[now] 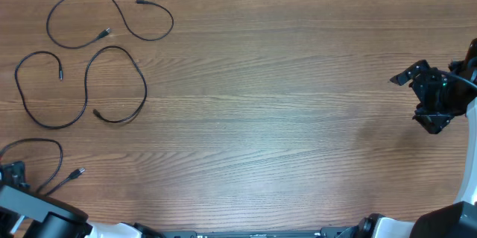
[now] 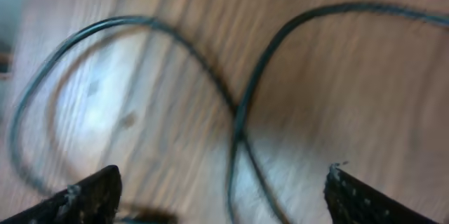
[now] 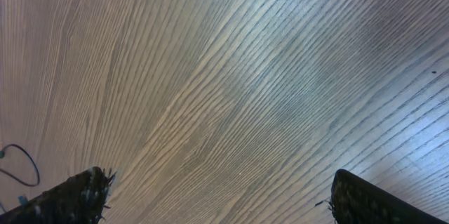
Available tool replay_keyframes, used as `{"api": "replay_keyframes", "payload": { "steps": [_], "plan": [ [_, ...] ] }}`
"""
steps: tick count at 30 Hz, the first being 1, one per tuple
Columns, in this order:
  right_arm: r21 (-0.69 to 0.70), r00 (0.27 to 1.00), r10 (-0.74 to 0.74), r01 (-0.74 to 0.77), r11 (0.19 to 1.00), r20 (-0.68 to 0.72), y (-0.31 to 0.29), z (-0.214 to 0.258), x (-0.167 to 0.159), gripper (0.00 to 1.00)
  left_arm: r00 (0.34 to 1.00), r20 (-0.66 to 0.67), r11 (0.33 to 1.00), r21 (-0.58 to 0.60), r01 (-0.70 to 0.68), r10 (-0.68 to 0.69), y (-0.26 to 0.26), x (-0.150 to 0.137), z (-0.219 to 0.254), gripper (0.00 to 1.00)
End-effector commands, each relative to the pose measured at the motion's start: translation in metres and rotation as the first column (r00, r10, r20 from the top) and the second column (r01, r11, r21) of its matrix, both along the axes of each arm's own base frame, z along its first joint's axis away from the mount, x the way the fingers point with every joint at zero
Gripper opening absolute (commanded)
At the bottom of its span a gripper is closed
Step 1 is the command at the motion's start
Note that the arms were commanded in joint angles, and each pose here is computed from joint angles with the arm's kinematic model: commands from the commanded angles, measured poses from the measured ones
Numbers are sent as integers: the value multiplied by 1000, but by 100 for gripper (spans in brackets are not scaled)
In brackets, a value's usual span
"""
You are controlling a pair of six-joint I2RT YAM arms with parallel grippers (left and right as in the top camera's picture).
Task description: Untangle cables
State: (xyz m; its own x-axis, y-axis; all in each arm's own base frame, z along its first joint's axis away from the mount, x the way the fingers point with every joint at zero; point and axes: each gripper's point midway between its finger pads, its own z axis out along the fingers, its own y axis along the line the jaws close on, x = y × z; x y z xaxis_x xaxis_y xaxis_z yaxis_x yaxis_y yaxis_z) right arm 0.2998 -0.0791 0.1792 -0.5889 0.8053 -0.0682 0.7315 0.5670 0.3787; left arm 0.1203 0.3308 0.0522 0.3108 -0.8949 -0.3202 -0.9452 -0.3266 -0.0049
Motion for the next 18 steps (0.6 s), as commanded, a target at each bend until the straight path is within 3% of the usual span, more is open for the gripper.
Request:
{"api": "replay_keyframes", "payload": {
  "steps": [1,11,13,18],
  "plan": [
    [-16,1000,2,-2,1000,25,-2,8,3,100,994,78,996,-44,83,-79,-4,18,-15,95],
    [-16,1000,2,-2,1000,25,-2,8,3,100,996,60,987,-148,67,-59,-10,18,-63,84],
    [-16,1000,2,-2,1000,25,-2,8,3,100,997,55,985,-162,67,-59,-10,18,-72,75],
    [-16,1000,2,-2,1000,25,-2,8,3,100,994,83,980,-180,81,-67,-10,25,-85,42]
  ]
}}
